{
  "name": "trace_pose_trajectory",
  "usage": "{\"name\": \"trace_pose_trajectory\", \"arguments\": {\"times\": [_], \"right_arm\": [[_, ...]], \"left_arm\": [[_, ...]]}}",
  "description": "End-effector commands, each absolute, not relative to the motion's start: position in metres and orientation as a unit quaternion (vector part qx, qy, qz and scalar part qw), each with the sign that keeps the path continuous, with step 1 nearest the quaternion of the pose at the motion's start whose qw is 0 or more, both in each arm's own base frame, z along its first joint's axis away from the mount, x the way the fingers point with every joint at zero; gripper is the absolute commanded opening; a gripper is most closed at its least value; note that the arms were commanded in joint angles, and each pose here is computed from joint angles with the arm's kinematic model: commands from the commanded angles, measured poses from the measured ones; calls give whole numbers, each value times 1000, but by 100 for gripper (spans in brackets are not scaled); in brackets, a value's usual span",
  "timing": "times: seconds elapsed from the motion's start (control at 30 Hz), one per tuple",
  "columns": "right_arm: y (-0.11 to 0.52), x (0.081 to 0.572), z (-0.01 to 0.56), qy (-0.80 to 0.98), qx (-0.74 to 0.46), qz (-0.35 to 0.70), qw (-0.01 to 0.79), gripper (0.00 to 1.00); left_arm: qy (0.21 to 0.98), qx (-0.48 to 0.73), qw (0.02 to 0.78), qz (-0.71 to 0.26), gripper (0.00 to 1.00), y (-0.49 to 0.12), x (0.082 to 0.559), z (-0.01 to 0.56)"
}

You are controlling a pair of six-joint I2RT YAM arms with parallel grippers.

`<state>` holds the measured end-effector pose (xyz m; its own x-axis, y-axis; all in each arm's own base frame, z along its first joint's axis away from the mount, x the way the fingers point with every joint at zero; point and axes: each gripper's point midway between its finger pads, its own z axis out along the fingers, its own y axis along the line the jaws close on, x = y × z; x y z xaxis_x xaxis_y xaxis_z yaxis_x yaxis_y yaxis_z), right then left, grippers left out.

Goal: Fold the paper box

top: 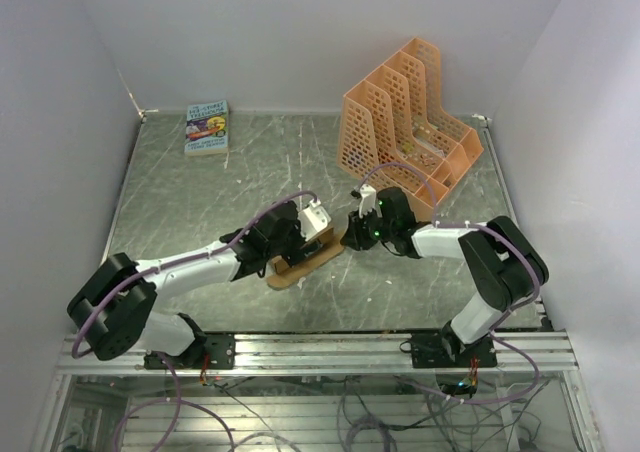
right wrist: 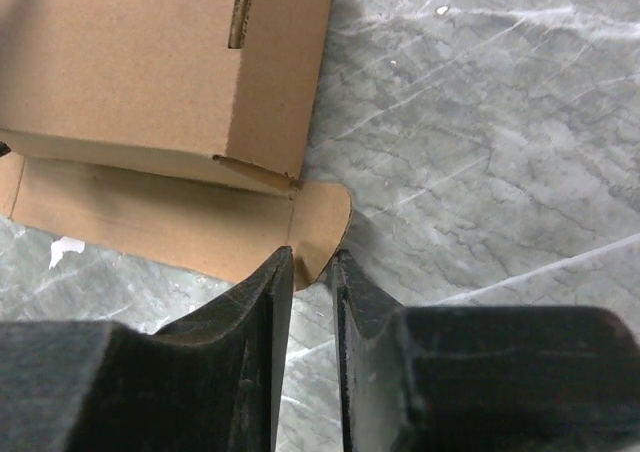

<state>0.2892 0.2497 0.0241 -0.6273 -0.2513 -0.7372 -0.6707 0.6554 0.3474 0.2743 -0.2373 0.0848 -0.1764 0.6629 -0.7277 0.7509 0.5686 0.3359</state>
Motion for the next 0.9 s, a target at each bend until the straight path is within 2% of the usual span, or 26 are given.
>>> {"name": "trace_pose_trajectory", "arguments": {"times": [0.0,0.3,0.87], "right_arm": [[257,295,27,840,-265,332,338,20],[255,298,40,831,-273,324,362,1],[269,289,49,814,-319,300,380,0]], "left_arm": [[757,465,455,-61,88,-248,281,94],[765,469,440,-38,88,-250,288,82],[778,469,418,-35,84,-252,289,75]]}}
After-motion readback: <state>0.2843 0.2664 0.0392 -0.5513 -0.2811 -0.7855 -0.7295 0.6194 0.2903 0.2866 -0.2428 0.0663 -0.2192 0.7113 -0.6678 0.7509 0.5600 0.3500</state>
